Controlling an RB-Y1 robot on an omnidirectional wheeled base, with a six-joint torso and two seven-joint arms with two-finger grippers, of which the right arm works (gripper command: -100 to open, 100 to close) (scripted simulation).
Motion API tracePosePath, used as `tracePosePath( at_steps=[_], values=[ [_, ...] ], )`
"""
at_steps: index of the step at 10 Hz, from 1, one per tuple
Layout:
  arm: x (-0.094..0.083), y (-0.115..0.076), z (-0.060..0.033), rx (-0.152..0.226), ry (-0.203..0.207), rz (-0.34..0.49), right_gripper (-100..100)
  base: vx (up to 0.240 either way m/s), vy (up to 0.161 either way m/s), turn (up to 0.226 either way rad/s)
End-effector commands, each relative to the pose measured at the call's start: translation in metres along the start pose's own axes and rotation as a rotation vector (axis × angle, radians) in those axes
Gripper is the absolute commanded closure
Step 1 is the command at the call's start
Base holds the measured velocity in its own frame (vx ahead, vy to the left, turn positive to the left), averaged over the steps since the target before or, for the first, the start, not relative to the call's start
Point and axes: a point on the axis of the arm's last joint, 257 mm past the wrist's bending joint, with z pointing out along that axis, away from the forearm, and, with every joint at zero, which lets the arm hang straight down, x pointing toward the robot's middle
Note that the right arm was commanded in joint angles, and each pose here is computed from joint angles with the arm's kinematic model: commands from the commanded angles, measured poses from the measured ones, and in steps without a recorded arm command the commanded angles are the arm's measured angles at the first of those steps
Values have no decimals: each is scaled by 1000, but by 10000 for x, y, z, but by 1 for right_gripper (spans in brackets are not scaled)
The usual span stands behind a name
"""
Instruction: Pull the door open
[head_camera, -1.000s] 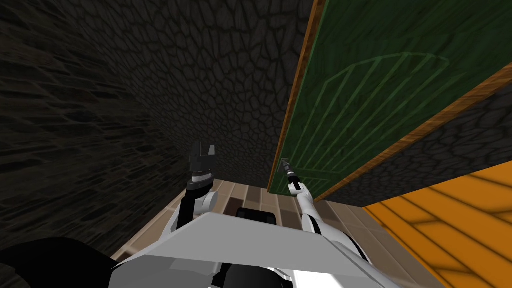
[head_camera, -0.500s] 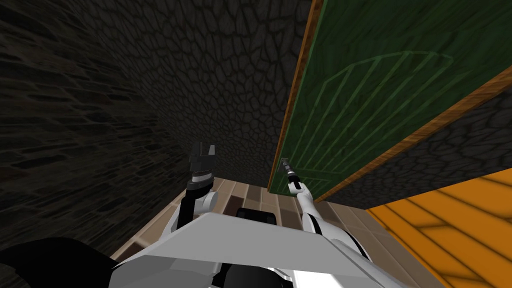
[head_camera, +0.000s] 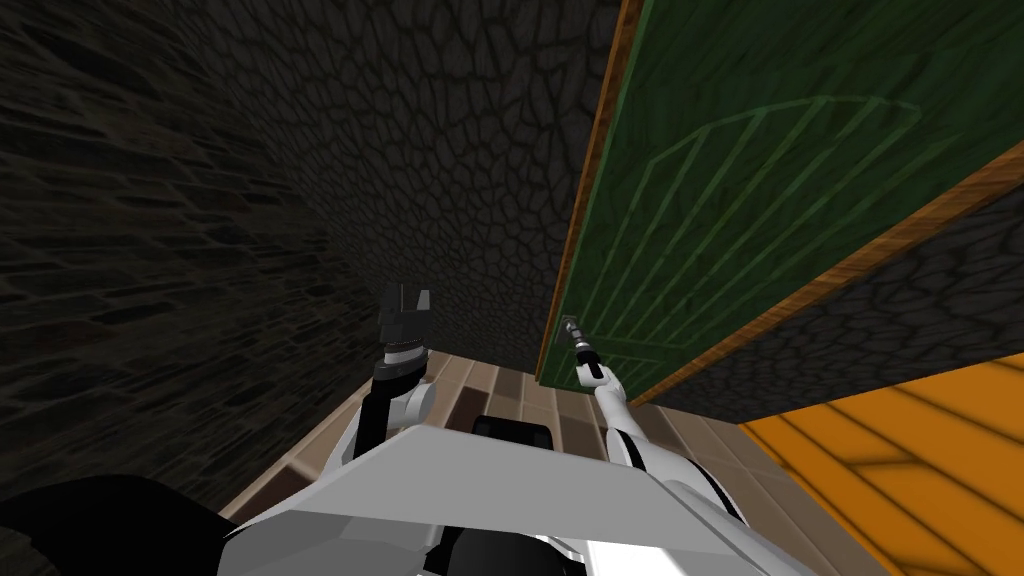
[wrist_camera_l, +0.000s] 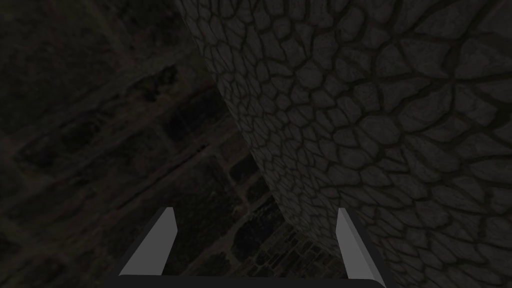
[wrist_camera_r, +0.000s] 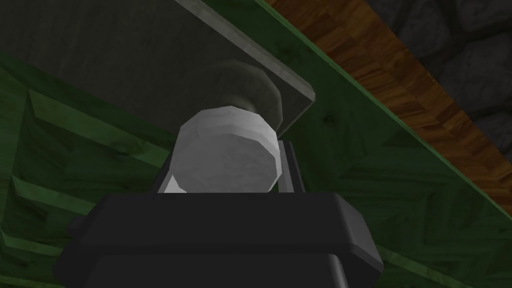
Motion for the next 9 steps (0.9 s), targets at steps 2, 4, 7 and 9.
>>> tracePosePath(
  at_steps=[2, 4, 7, 9],
  values=[
    [40, 88, 27, -18, 0, 85, 100, -40, -24, 37],
    [17, 96, 40, -19, -9, 190, 100, -52, -30, 76],
    [4, 98, 46, -19, -14, 271, 100, -43, -35, 51],
    [-7, 98, 52, -19, -18, 333, 100, -45, -20, 42]
  ],
)
